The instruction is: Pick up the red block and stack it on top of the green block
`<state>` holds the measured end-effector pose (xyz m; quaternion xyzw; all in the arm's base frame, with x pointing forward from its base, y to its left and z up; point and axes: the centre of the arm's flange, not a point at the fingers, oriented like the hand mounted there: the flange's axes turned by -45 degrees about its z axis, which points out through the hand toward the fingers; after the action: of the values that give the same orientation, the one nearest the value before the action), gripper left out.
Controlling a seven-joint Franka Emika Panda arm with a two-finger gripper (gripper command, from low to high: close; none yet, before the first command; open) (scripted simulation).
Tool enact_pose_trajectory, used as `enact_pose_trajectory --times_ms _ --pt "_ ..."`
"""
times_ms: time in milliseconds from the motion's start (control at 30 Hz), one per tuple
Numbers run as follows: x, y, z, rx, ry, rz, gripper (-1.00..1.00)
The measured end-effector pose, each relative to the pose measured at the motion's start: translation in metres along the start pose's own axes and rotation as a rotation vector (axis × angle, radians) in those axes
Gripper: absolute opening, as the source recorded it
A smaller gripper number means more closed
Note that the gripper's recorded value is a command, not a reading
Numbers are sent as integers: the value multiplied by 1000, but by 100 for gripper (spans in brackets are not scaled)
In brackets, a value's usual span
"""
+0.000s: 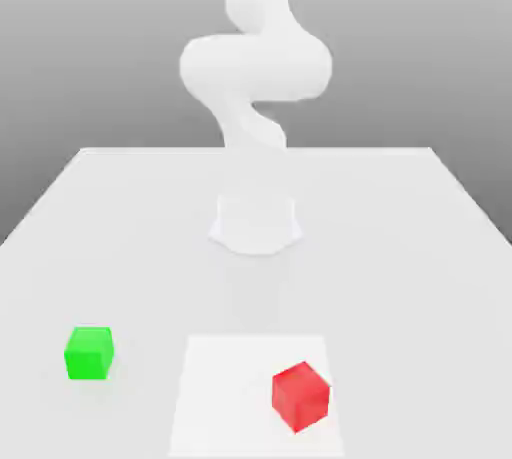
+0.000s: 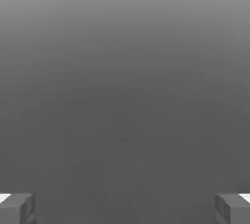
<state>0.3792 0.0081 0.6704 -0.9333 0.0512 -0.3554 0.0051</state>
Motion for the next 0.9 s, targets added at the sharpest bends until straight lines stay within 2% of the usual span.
enact_pose_trajectory --times_ms 233,467,800,900 --pt "-36 -14 142 -95 -194 240 0" --pt "-107 -19 260 -196 -373 475 0" --pt "-250 -28 373 -350 -625 814 0" --pt "-278 -29 398 -366 -649 852 0"
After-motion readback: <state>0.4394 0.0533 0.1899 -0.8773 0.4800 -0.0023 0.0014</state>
